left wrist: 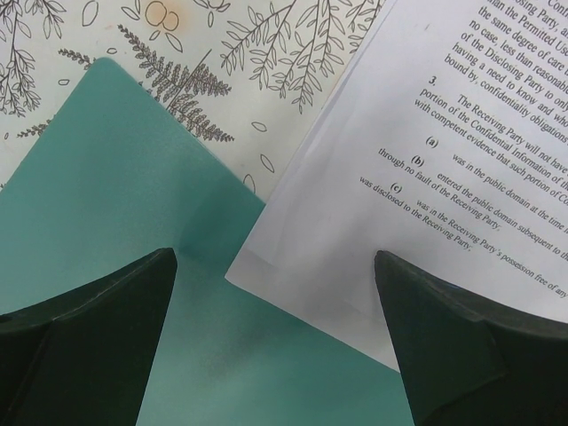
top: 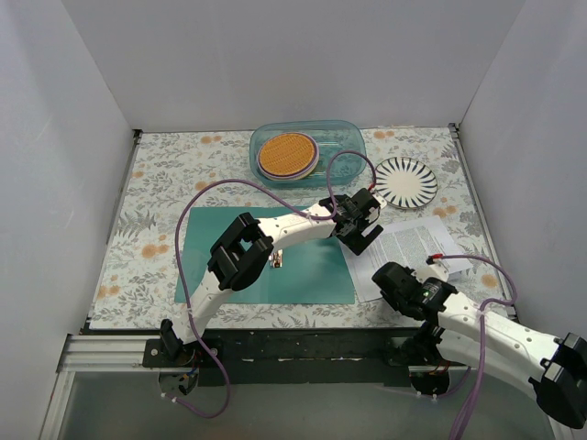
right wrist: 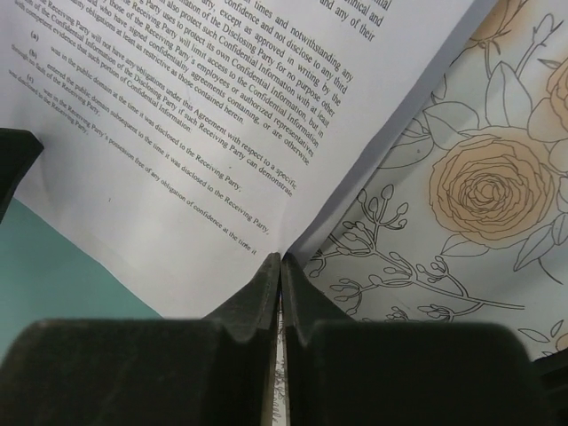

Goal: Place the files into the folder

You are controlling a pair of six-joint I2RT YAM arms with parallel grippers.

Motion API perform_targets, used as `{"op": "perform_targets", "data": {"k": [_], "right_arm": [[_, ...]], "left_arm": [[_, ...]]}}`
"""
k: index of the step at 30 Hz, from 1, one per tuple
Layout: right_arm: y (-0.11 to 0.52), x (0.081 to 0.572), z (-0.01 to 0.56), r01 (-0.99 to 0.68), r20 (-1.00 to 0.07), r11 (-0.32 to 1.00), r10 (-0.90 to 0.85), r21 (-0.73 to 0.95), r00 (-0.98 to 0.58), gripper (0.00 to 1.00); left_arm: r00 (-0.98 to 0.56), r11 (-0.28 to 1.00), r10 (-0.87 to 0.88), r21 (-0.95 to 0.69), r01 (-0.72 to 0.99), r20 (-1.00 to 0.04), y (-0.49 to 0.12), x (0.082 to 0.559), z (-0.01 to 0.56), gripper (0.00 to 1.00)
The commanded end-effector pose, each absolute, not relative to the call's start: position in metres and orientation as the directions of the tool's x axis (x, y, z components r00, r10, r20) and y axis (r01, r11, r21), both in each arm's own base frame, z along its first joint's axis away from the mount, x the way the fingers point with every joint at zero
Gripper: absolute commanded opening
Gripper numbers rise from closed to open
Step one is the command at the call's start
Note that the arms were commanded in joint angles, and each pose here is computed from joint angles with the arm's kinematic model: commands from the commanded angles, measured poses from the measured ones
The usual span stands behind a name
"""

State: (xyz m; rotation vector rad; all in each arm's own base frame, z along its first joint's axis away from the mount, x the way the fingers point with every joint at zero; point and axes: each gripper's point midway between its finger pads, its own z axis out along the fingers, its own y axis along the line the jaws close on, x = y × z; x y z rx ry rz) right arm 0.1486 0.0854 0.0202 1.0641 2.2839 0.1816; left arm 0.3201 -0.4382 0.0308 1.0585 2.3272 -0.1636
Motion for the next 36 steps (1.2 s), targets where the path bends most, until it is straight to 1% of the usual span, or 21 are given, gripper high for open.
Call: {"op": "perform_targets", "data": {"k": [1,4,5,8,9,12,13,14,15,16,17,18,19,21,23,25,26,28,32,33,36], "right_arm": [[0.083,0.154,0.031,0.646,-0.482,0.655,0.745,0.392,-0.461,0.01],[0.082,0.156,0.040,0.640,-0.489,0.652,0.747,0.407,-0.450,0.01],[0.082,0.157,0.042,0.638,-0.492,0.650,0.749,0.412,-0.445,0.01],[0.080,0.160,0.054,0.632,-0.503,0.649,0.748,0.423,-0.432,0.01],[0.077,0.160,0.057,0.632,-0.513,0.651,0.745,0.421,-0.426,0.01],[0.077,0.166,0.074,0.611,-0.529,0.646,0.750,0.458,-0.397,0.01],[0.077,0.168,0.079,0.598,-0.539,0.655,0.743,0.463,-0.397,0.01],[0.080,0.173,0.091,0.578,-0.539,0.651,0.749,0.492,-0.386,0.01],[0.081,0.177,0.098,0.561,-0.551,0.653,0.747,0.508,-0.371,0.01],[0.082,0.180,0.105,0.538,-0.565,0.670,0.734,0.512,-0.376,0.01],[0.084,0.184,0.113,0.527,-0.568,0.667,0.738,0.527,-0.364,0.01],[0.086,0.190,0.127,0.513,-0.574,0.658,0.746,0.552,-0.339,0.01],[0.089,0.195,0.136,0.488,-0.585,0.666,0.739,0.564,-0.333,0.01],[0.105,0.210,0.168,0.390,-0.615,0.696,0.717,0.603,-0.328,0.01],[0.117,0.222,0.186,0.333,-0.642,0.722,0.692,0.606,-0.330,0.01],[0.135,0.235,0.223,0.226,-0.680,0.753,0.657,0.618,-0.325,0.01],[0.148,0.246,0.234,0.185,-0.696,0.765,0.641,0.617,-0.325,0.01],[0.171,0.254,0.263,0.059,-0.743,0.805,0.570,0.590,-0.351,0.01],[0.240,0.273,0.307,-0.195,-0.799,0.813,0.442,0.549,-0.407,0.01],[0.258,0.269,0.315,-0.269,-0.811,0.800,0.399,0.536,-0.429,0.01],[0.307,0.257,0.349,-0.444,-0.879,0.781,0.273,0.440,-0.391,0.01]], "left_arm": [[-0.540,0.631,0.756,0.192,0.752,-0.370,-0.402,0.302,-0.003,0.96],[-0.540,0.641,0.745,0.194,0.743,-0.393,-0.410,0.309,0.012,0.98],[-0.535,0.654,0.724,0.184,0.734,-0.436,-0.421,0.318,0.031,0.98],[-0.540,0.671,0.698,0.167,0.722,-0.471,-0.426,0.327,0.066,0.98],[-0.529,0.682,0.670,0.149,0.716,-0.521,-0.433,0.335,0.092,0.98],[-0.547,0.711,0.621,0.110,0.695,-0.561,-0.414,0.348,0.140,0.98],[-0.566,0.721,0.614,0.099,0.686,-0.549,-0.401,0.349,0.146,0.98],[-0.588,0.754,0.565,0.073,0.653,-0.580,-0.377,0.361,0.172,0.98],[-0.609,0.768,0.547,0.054,0.639,-0.575,-0.361,0.364,0.177,0.98],[-0.651,0.775,0.546,0.023,0.631,-0.528,-0.339,0.360,0.161,0.98],[-0.670,0.816,0.485,0.014,0.578,-0.562,-0.300,0.373,0.185,0.98],[-0.683,0.830,0.472,0.022,0.557,-0.557,-0.276,0.376,0.183,0.98],[-0.707,0.834,0.486,0.031,0.551,-0.514,-0.248,0.370,0.160,0.98],[-0.741,0.886,0.408,0.035,0.462,-0.533,-0.185,0.380,0.170,0.98],[-0.804,0.917,0.352,0.004,0.399,-0.479,-0.128,0.374,0.148,0.98],[-0.815,0.935,0.309,0.000,0.354,-0.491,-0.094,0.369,0.150,0.98],[-0.837,0.947,0.284,-0.003,0.323,-0.468,-0.066,0.364,0.139,0.98],[-0.842,0.958,0.257,0.008,0.288,-0.475,-0.041,0.360,0.137,0.98],[-0.896,0.980,0.185,0.003,0.201,-0.403,0.007,0.341,0.104,0.98],[-0.910,0.980,0.183,-0.005,0.199,-0.372,0.010,0.331,0.092,0.98],[-0.924,0.983,0.169,-0.005,0.182,-0.342,0.021,0.320,0.076,0.97]]}}
